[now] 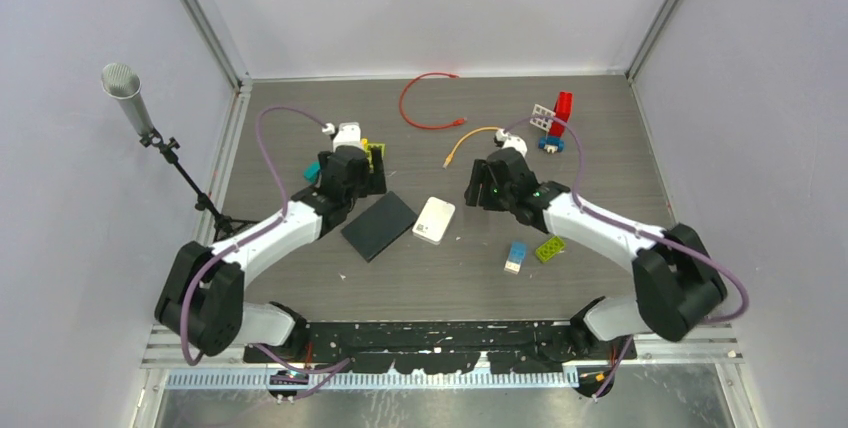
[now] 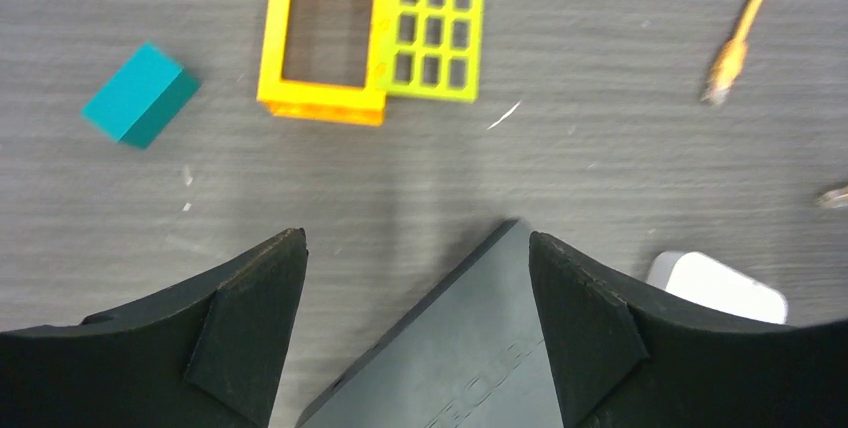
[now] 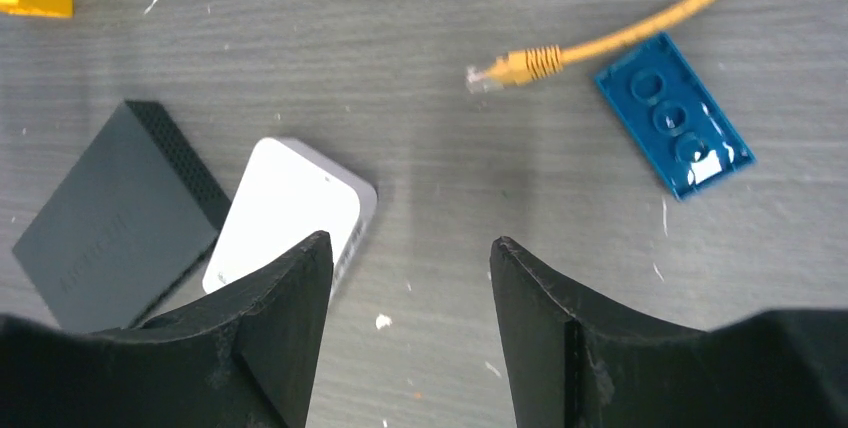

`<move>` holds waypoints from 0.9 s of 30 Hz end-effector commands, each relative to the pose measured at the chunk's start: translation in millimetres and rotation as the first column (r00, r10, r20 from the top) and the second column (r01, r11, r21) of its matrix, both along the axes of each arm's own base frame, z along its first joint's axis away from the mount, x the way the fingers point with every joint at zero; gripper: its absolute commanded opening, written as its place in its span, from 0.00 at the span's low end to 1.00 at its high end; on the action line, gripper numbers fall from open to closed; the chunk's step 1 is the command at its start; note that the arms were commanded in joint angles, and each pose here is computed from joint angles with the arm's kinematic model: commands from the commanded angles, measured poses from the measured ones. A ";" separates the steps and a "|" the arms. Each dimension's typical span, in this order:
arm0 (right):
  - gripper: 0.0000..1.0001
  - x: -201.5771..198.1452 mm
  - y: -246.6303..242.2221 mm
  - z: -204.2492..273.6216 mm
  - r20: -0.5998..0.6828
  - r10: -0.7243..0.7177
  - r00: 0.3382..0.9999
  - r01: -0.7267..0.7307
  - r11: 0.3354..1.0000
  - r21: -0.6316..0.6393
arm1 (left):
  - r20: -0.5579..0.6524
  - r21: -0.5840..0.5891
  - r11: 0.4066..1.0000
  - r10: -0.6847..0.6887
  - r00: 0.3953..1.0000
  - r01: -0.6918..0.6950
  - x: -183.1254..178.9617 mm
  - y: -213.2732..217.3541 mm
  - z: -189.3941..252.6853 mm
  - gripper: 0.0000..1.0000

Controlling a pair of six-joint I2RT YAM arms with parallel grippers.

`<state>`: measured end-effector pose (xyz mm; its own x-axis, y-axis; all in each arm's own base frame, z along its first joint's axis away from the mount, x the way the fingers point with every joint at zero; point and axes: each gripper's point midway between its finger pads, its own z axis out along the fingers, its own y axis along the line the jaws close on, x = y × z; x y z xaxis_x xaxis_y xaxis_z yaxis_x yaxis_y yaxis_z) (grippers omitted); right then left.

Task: Insert the plug into the switch port
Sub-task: Adjust the switch port at the center of the board, then pick up the connector from the center of the board.

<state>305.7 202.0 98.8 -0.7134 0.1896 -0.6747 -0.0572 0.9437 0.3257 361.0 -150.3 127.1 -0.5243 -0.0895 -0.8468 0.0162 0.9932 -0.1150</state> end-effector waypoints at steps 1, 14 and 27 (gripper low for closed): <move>0.64 44.3 17.9 23.3 0.073 -0.046 0.996 0.045 0.999 0.012 | 0.051 -0.011 0.997 0.075 0.996 -0.075 -13.2 18.8 -6.2 0.83; 0.64 144.4 45.3 -5.6 0.047 -0.168 0.985 0.174 0.965 -0.196 | 0.054 0.046 0.997 0.060 0.997 -0.063 -9.1 -0.3 -15.7 0.79; 0.66 171.5 48.6 -59.0 0.007 -0.182 0.983 0.173 0.926 -0.335 | 0.092 0.049 0.995 0.081 0.992 -0.086 -10.3 6.5 -6.9 0.80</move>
<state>465.0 251.7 26.2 -0.7316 0.0904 -0.6757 0.1108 0.9938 0.0129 337.8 -143.2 91.1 -0.5250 -0.0435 -0.8500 -0.0352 0.9989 -0.0294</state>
